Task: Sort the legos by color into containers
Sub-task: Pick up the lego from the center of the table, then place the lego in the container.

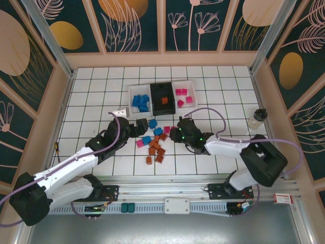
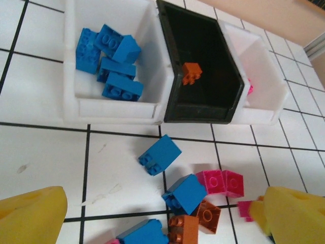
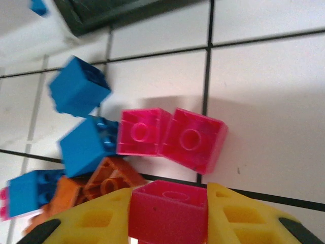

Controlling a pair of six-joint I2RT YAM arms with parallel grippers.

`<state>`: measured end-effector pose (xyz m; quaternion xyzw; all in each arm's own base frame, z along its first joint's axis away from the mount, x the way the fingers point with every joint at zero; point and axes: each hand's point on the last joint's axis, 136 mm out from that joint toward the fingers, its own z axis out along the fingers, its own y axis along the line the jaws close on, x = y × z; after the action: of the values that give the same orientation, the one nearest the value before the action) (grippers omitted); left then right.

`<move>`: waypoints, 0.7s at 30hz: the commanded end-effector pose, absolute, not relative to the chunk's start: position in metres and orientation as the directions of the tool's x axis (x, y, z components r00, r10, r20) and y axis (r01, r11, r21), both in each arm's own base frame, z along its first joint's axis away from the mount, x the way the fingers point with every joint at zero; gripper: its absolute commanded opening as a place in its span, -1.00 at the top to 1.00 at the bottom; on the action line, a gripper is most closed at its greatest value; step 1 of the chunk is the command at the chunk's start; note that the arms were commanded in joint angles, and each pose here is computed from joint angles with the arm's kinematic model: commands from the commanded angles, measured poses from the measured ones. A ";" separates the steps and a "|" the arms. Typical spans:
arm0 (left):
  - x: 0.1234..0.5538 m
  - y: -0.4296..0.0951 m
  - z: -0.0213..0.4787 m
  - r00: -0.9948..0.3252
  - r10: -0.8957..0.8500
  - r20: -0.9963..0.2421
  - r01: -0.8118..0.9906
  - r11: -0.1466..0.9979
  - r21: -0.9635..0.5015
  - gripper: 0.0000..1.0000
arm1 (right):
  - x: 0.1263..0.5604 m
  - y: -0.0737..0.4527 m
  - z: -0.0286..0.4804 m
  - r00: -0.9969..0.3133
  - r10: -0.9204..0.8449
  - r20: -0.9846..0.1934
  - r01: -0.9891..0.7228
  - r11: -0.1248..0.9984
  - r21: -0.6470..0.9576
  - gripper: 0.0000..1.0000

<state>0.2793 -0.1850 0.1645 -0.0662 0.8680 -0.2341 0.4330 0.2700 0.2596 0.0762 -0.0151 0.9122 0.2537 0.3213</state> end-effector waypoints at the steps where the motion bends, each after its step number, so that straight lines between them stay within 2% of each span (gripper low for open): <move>1: 0.273 -0.172 0.149 -0.629 -0.322 -0.708 0.040 0.896 -0.443 -0.97 | 0.276 0.254 0.111 -0.753 0.121 -0.646 -0.249 0.857 0.451 0.46; 7: 0.263 -0.165 0.133 -0.648 -0.334 -0.685 0.013 0.894 -0.449 -0.97 | 0.342 0.219 0.163 -0.653 0.204 -0.730 -0.200 0.883 0.425 0.47; 10: 0.260 -0.162 0.130 -0.655 -0.336 -0.677 0.005 0.894 -0.448 -0.97 | 0.372 0.217 0.174 -0.626 0.202 -0.753 -0.188 0.898 0.397 0.47; 16: 0.254 -0.158 0.124 -0.665 -0.342 -0.664 -0.008 0.892 -0.452 -0.97 | 0.441 0.194 0.151 -0.628 0.230 -0.743 -0.065 0.936 0.345 0.47; 21: 0.249 -0.157 0.111 -0.689 -0.331 -0.644 -0.017 0.897 -0.442 -0.97 | 0.475 0.198 0.123 -0.664 0.234 -0.710 -0.025 0.942 0.334 0.39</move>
<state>0.2539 -0.1627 0.1243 -0.0873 0.8873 -0.2160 0.3980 0.4629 0.1975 0.1255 0.0601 0.8948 0.1694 0.4087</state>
